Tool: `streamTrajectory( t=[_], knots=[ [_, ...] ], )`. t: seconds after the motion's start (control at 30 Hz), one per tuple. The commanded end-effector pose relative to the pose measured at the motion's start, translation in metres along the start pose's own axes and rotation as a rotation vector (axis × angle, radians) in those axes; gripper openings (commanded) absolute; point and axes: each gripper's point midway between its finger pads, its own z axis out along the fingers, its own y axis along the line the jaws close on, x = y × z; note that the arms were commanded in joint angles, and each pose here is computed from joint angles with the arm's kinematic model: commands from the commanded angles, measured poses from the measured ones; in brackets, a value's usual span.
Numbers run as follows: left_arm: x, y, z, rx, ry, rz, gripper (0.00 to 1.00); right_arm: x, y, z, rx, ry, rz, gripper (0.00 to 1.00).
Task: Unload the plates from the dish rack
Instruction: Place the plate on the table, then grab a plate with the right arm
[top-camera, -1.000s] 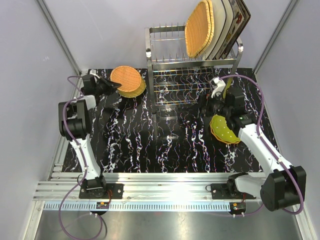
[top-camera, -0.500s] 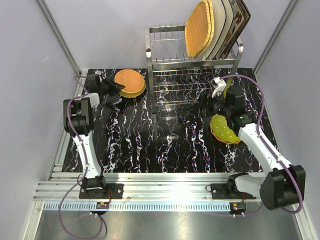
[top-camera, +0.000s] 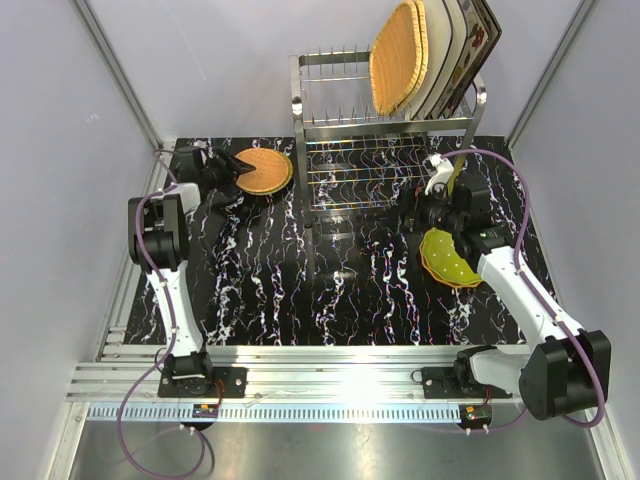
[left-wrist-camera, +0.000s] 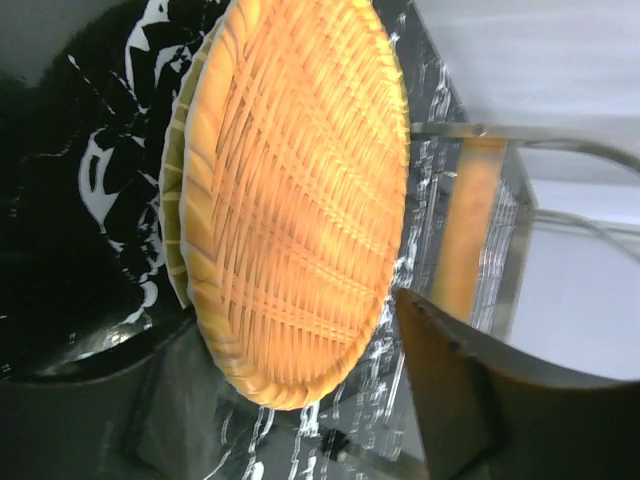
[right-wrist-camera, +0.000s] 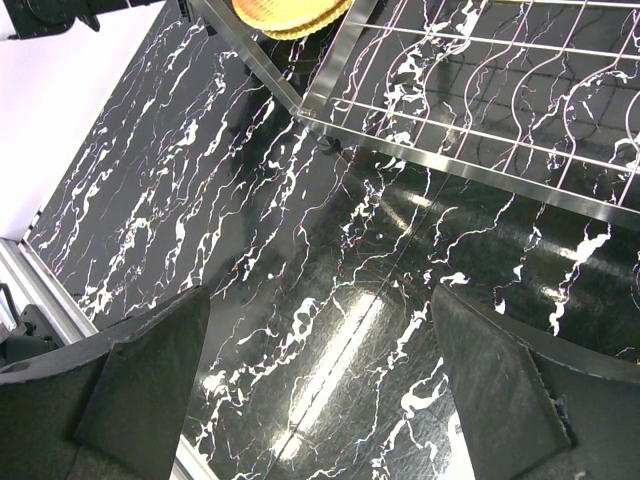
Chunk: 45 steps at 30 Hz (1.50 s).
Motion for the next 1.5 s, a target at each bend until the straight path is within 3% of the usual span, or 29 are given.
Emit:
streamTrajectory(
  t=[0.0,0.17,0.6,0.83,0.97,1.2,1.33,1.47],
  knots=[
    [-0.02,-0.037,-0.016,0.02,-0.05,0.123,0.74,-0.02,0.006,-0.007,-0.006,-0.064,-0.031,1.0],
    [-0.022,-0.036,-0.029,-0.064,-0.041,0.19,0.81,-0.023,0.008,-0.011,-0.009,-0.075,-0.036,1.0],
    [-0.019,-0.041,-0.07,-0.175,-0.044,0.303,0.85,-0.027,0.018,-0.023,-0.021,-0.094,-0.064,1.0],
    [-0.023,-0.057,-0.111,-0.225,-0.111,0.414,0.87,-0.04,0.027,-0.034,-0.034,-0.093,-0.131,1.0],
    [-0.016,-0.06,-0.141,-0.248,-0.152,0.473,0.96,-0.048,0.035,-0.04,-0.048,-0.06,-0.17,1.0],
    [-0.001,-0.067,-0.199,-0.279,-0.259,0.547,0.99,-0.105,0.056,-0.06,-0.034,-0.136,-0.242,1.0],
    [0.015,-0.05,-0.232,-0.339,-0.317,0.489,0.99,-0.149,0.065,-0.071,0.002,-0.242,-0.235,1.0],
    [0.041,-0.054,-0.255,-0.275,-0.323,0.413,0.99,-0.183,0.1,-0.084,-0.104,-0.282,-0.263,1.0]
  ],
)
